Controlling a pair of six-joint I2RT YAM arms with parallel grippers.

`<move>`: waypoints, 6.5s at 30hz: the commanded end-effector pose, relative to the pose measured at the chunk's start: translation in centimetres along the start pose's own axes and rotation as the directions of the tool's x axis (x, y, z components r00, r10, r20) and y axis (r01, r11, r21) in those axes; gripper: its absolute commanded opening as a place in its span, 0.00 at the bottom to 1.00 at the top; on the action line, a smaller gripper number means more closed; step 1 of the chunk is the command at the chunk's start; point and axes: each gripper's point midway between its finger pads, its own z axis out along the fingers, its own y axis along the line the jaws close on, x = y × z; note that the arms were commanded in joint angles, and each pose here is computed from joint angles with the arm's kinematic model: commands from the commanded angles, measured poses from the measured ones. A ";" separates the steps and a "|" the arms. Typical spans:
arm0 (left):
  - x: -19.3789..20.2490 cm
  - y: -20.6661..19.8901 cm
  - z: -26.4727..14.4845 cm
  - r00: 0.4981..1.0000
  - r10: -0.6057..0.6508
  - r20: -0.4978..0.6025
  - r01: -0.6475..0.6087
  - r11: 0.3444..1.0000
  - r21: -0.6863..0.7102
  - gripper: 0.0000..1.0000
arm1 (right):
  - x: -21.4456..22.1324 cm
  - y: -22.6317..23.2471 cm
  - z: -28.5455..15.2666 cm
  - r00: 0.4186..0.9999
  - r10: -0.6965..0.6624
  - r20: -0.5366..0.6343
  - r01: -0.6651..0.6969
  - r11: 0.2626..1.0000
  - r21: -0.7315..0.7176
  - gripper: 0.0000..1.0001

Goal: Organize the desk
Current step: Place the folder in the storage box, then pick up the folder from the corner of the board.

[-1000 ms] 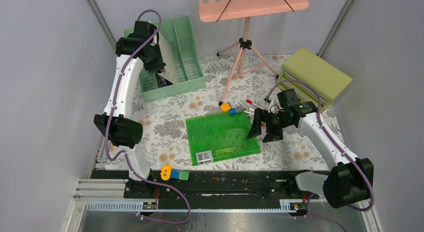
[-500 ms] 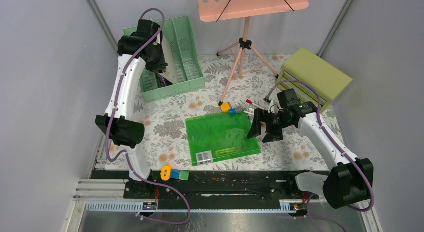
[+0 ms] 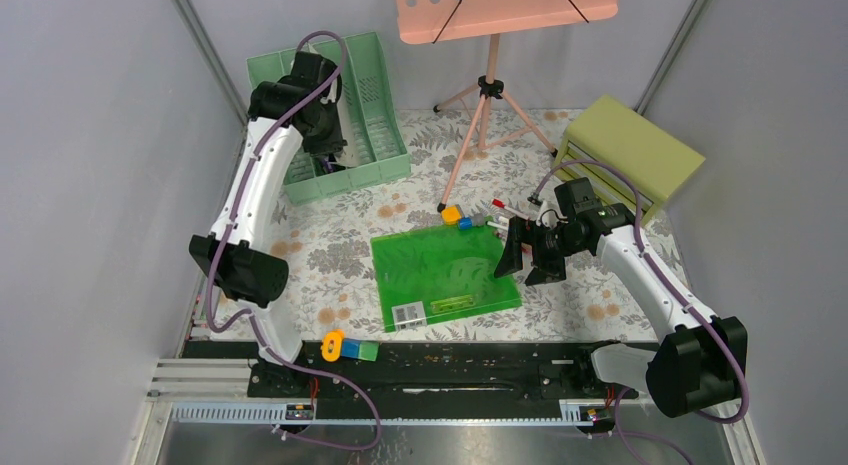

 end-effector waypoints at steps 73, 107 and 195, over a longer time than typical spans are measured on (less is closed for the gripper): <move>-6.4 0.1 2.2 0.985 0.043 0.169 -0.039 0.999 -0.027 0.31 | -1.6 0.5 0.3 1.000 0.002 -0.007 -0.002 1.000 0.004 0.99; -8.7 0.3 2.2 0.954 0.015 0.301 -0.012 1.000 -0.011 0.00 | -1.4 0.4 0.5 1.000 0.010 -0.012 -0.010 1.000 -0.001 1.00; 29.4 -3.8 7.2 0.817 -0.272 -0.509 0.431 0.873 0.226 0.89 | -2.2 -8.8 5.2 0.954 0.297 -0.030 -0.281 0.926 0.252 0.99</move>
